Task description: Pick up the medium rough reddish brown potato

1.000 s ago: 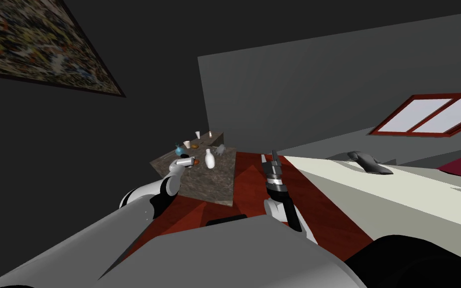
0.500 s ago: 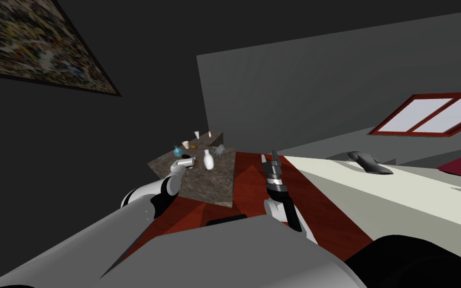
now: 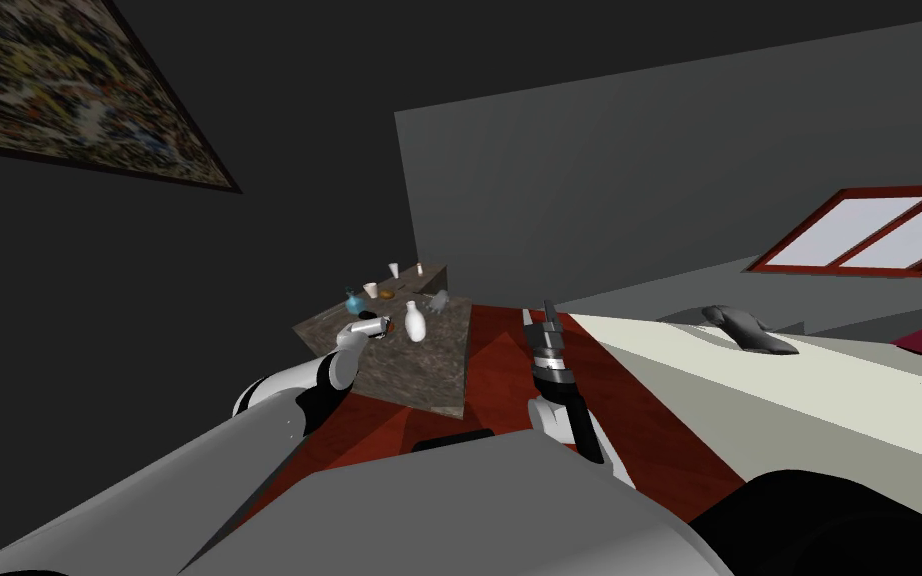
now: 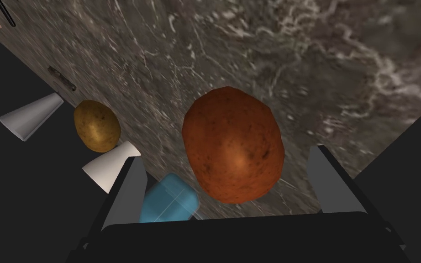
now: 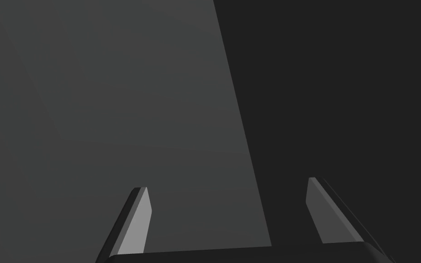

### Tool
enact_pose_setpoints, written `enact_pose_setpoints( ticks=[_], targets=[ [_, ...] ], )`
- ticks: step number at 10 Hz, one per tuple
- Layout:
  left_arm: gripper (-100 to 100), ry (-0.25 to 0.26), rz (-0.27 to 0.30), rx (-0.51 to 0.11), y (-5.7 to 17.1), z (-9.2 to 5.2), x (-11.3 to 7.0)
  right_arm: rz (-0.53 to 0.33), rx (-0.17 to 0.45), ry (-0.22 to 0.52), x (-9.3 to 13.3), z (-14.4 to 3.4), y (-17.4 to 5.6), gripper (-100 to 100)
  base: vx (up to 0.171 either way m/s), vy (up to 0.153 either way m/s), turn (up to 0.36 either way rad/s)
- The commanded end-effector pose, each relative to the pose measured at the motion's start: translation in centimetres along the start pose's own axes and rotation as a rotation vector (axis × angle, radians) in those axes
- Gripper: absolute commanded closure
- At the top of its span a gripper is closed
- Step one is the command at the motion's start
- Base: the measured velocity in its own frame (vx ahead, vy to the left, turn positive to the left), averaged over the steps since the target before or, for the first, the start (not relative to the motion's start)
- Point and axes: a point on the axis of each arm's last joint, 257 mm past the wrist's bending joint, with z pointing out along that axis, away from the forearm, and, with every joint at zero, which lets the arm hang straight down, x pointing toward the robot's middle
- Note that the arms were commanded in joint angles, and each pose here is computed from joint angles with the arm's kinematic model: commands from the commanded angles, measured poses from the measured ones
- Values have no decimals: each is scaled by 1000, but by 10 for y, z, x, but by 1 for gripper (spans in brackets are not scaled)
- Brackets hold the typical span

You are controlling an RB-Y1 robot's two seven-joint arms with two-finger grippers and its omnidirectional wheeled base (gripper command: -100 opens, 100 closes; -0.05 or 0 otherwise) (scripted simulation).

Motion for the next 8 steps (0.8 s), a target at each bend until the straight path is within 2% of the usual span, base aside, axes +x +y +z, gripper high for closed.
enact_pose_setpoints(
  ticks=[1, 6, 7, 8],
  targets=[
    [-100, 0, 1, 1, 0, -1, -1, 0, 0, 0, 0, 0, 0, 0, 8, -7, -3],
    [-100, 8, 11, 9, 14, 2, -16, 0, 0, 0, 0, 0, 0, 0, 43, -44, 30],
    [-100, 7, 8, 9, 13, 1, -15, 0, 0, 0, 0, 0, 0, 0, 18, -22, 9],
    [100, 7, 11, 9, 13, 1, -15, 0, 0, 0, 0, 0, 0, 0, 0, 0, 0]
  ],
)
